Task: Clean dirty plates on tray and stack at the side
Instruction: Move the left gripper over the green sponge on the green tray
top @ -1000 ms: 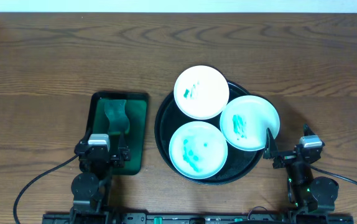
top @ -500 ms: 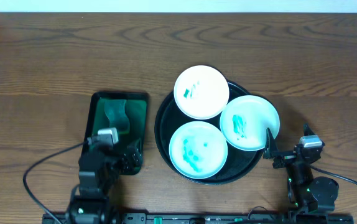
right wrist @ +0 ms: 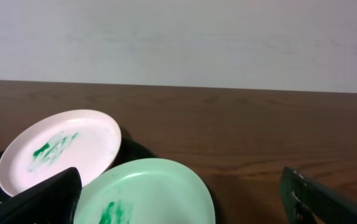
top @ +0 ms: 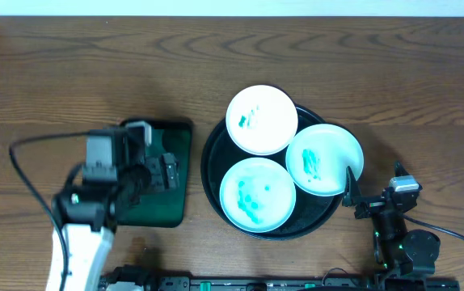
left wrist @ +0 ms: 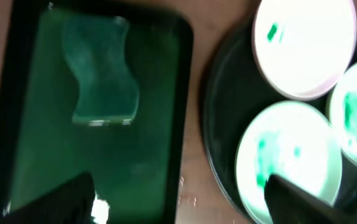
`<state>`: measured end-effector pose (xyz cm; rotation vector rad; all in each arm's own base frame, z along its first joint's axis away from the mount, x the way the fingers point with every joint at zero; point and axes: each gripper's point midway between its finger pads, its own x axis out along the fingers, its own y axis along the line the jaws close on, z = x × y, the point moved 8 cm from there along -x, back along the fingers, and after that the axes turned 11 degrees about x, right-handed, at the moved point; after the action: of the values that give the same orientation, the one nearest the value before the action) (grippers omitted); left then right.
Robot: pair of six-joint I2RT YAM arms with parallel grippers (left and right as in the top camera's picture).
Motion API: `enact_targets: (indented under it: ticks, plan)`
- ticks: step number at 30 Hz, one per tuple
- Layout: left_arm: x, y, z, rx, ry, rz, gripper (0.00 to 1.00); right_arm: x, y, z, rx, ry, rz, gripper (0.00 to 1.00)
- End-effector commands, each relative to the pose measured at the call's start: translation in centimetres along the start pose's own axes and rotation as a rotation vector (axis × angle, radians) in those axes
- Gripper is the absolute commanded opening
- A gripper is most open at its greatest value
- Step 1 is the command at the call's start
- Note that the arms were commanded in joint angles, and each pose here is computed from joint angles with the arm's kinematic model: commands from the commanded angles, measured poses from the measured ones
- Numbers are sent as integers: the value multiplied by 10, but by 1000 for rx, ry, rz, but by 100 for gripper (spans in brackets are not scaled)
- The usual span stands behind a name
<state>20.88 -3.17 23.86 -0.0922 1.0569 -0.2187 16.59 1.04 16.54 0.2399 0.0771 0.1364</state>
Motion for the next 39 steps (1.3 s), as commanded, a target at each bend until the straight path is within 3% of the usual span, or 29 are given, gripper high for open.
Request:
enact_targets:
  ticks: [1,9,13,30,33,36,39]
  plan:
    - [-6,4,18,49,75,64,88,0,0,-1,3,0,-4,99]
    - [36,20,17,53,415,136,88,0,0,-1,3,0,-4,99]
    - [60,22,15,31,497,102,88,0,0,-1,3,0,-4,99]
    - [74,20,21,13,478,66,88,0,0,0,2,-1,-7,99]
    - [75,20,23,15,466,66,88,-1,6,1,38,5,60,99]
    - [77,21,27,19,442,67,88,-5,19,2,126,84,169,99]
    - [78,21,29,21,429,67,88,-13,23,5,167,192,152,99]
